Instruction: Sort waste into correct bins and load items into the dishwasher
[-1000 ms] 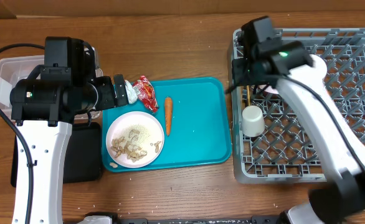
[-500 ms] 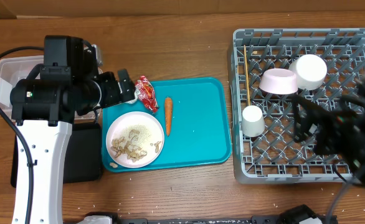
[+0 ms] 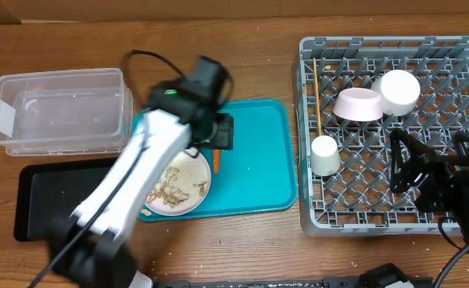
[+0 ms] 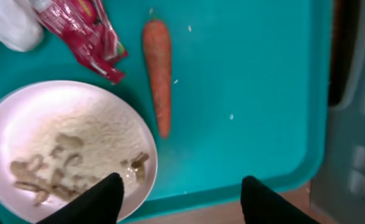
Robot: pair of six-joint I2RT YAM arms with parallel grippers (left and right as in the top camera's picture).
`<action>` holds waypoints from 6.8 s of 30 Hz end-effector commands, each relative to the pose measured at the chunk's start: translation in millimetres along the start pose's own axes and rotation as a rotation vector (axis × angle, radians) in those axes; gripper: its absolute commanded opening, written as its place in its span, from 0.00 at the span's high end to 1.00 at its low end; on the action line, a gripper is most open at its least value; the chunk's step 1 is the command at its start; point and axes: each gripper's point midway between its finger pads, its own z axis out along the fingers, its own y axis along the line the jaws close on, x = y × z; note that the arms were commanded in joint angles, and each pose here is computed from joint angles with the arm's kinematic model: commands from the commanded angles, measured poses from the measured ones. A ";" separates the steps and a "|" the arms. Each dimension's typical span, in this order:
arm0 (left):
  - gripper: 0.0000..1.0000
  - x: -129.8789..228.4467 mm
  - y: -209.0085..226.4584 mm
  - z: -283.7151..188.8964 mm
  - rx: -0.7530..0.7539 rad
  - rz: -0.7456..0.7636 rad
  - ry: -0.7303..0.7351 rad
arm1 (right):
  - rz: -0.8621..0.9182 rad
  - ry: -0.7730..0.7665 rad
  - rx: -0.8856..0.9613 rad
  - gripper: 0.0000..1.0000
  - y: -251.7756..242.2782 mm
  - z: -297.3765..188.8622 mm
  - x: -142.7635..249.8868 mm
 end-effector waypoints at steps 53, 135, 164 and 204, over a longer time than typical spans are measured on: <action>0.95 98.0 235.7 -14.8 -0.498 -0.951 0.187 | 0.007 -0.009 0.009 0.00 -1.6 -0.2 -2.0; 0.35 -116.8 177.4 -33.4 -0.123 -0.376 -0.244 | 0.007 -0.009 0.009 0.00 -1.6 -0.2 -2.0; 0.96 -123.6 129.4 12.7 -0.273 -0.268 -0.119 | 0.007 -0.009 0.009 0.00 -1.6 -0.2 -2.0; 0.59 28.9 42.9 30.7 -0.417 -0.189 0.092 | 0.007 -0.009 0.009 0.00 -1.6 -0.2 -2.0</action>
